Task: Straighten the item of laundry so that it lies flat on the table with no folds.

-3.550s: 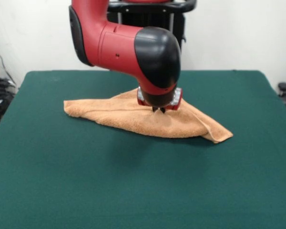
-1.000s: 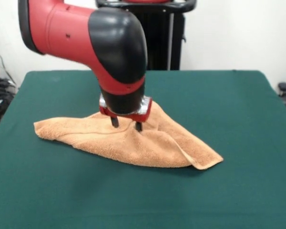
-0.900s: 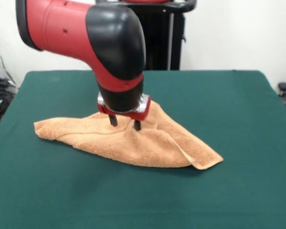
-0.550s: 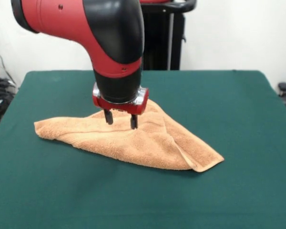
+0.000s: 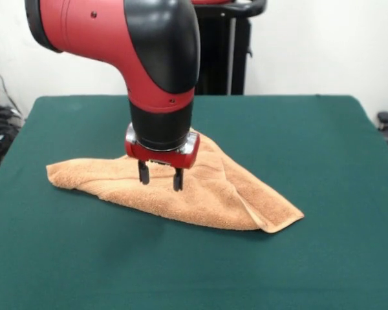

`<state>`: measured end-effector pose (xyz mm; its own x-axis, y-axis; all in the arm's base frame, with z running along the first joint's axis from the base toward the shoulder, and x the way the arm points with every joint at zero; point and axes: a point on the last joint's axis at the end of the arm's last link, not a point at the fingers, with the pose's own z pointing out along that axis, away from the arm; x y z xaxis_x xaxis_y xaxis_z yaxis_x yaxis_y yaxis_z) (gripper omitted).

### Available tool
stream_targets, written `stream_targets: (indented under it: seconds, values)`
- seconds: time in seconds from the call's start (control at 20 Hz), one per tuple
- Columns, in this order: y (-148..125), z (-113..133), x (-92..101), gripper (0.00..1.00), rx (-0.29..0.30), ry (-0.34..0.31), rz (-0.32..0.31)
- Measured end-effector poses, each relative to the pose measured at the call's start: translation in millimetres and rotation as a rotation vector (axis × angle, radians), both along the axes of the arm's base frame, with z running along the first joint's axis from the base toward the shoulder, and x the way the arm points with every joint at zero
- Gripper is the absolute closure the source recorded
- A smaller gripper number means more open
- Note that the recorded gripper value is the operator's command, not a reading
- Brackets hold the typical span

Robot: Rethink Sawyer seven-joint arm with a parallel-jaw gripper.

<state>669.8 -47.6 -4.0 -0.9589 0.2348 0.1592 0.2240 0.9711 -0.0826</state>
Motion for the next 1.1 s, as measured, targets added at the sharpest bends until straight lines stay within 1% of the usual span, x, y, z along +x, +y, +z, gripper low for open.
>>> stream_targets:
  seconds: [0.25, 0.55, 0.7, 1.1]
  values:
    - [-0.1, 0.7, -1.9, 0.0, 0.001, 0.003, -0.002]
    - [2.1, 11.0, -9.7, 0.0, 0.004, 0.009, -0.005]
    - [4.3, 19.9, -12.8, 0.0, 0.005, 0.007, -0.006]
    - [4.7, 25.0, -14.3, 0.0, 0.005, 0.006, -0.007]
